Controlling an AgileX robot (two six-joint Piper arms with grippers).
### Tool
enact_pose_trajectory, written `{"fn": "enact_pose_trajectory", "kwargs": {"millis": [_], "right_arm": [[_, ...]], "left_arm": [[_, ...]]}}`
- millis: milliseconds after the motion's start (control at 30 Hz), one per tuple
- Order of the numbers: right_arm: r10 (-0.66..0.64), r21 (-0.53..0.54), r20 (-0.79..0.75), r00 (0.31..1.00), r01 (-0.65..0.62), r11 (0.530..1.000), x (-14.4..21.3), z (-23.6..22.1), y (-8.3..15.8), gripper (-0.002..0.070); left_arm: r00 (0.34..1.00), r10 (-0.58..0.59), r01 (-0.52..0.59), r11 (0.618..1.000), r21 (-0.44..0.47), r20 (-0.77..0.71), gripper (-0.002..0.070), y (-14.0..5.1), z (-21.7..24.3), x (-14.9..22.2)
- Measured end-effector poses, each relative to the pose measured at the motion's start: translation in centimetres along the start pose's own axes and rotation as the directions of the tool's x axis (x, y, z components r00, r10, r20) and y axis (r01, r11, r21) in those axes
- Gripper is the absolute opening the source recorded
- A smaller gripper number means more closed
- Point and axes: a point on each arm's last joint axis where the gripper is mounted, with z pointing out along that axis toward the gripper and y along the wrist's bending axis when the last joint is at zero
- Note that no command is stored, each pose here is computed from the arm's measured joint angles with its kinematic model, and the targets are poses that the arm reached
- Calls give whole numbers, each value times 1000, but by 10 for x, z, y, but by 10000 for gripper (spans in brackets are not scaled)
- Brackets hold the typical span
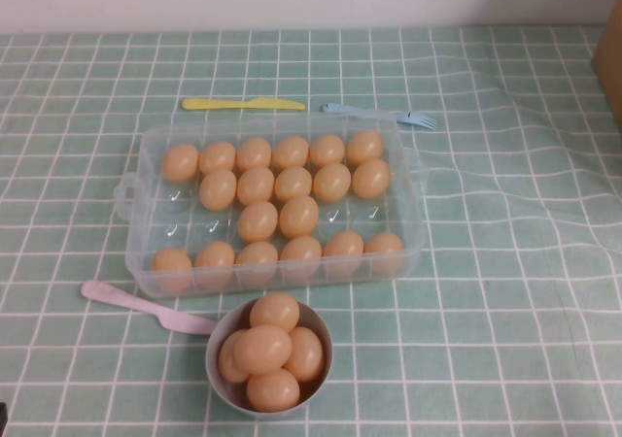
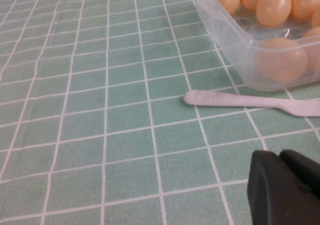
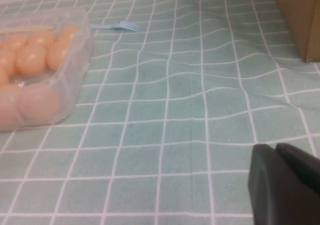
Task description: Take an egg out of the egg box
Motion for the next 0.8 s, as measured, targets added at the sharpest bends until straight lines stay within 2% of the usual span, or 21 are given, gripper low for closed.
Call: {"fn": "enact_pose_trajectory", "kwargs": {"millis": [400, 467, 600, 800], "right_arm": [[262, -76, 115, 958, -255, 964, -12, -1, 4, -17], [327, -98, 120, 937, -317, 943, -13, -1, 5, -17], [495, -159, 108, 862, -477, 865, -16, -2, 8, -17], [558, -183, 123, 821, -534, 826, -19, -2, 8, -17]], "left_arm": [[1000, 0, 0, 1000, 0, 0, -4, 0, 0, 0], [1000, 0, 0, 1000, 0, 0, -4, 0, 0, 0], [1000, 0, 0, 1000, 0, 0, -4, 0, 0, 0], [1000, 0, 0, 1000, 0, 0, -4, 0, 0, 0]]}}
